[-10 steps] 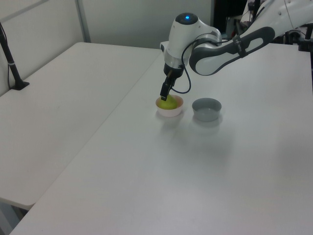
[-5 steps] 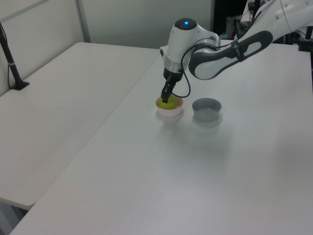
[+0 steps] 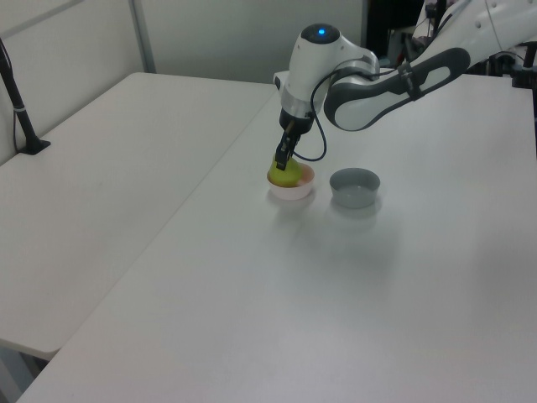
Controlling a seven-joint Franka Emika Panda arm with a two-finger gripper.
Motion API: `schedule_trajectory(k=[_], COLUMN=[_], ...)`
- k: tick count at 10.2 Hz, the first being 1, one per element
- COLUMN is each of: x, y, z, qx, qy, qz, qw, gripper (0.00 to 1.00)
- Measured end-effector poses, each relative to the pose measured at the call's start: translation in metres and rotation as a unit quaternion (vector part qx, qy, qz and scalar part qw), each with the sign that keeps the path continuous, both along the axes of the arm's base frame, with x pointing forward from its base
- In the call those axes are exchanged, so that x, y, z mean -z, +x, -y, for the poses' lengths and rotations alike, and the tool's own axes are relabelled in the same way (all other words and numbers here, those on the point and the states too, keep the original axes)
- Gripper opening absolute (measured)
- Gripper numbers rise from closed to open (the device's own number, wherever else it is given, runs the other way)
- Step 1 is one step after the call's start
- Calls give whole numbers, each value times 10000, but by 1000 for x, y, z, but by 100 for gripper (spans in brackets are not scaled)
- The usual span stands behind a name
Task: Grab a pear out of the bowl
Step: 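Lower the gripper around the pear and close on it, then lift the pear out of the pink bowl and carry it aside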
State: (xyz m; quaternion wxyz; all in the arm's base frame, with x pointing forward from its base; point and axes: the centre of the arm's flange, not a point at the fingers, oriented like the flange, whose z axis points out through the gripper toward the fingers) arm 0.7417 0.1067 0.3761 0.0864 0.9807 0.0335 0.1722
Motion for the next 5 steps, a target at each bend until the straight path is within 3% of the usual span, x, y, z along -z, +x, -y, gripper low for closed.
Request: schedule_trajectory(k=[5], x=[-70], y=[-13], z=[30], qx=[287], qy=[183], qz=[55], qw=[9994], gripper=[48])
